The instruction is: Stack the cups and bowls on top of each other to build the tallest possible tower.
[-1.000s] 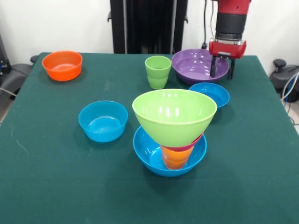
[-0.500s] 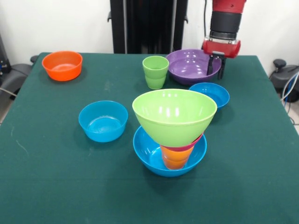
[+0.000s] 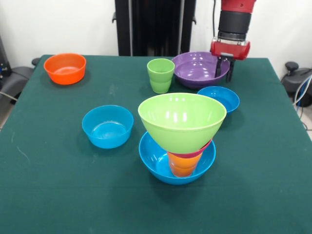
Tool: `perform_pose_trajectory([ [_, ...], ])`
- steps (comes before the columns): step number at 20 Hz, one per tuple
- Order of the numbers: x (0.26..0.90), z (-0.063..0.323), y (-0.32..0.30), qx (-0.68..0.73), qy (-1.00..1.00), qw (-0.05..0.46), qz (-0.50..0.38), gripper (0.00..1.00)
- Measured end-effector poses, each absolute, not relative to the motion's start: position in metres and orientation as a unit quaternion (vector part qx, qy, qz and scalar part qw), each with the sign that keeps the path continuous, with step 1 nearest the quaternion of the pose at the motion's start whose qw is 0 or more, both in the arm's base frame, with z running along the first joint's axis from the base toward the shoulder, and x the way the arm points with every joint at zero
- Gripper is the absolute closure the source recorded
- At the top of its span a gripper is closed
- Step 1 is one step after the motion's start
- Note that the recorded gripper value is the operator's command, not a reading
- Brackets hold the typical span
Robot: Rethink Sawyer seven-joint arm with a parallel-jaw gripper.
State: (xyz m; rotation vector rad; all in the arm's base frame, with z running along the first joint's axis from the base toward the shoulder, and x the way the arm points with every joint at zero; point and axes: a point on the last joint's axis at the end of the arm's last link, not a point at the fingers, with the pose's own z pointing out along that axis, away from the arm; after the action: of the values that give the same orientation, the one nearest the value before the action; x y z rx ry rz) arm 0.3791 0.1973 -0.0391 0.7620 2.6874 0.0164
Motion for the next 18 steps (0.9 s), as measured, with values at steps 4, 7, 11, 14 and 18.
perform_pose_trajectory([
  [4,0.386,-0.018,0.199,0.279,0.944,0.176,0.004,1.0],
  [7,0.394,0.012,0.194,0.3,0.938,0.172,-0.009,1.0],
  [11,0.409,0.051,0.188,0.335,0.928,0.163,-0.017,1.0],
  [14,0.42,0.077,0.184,0.357,0.92,0.159,-0.017,1.0],
  [18,0.434,0.115,0.176,0.378,0.911,0.163,-0.021,1.0],
])
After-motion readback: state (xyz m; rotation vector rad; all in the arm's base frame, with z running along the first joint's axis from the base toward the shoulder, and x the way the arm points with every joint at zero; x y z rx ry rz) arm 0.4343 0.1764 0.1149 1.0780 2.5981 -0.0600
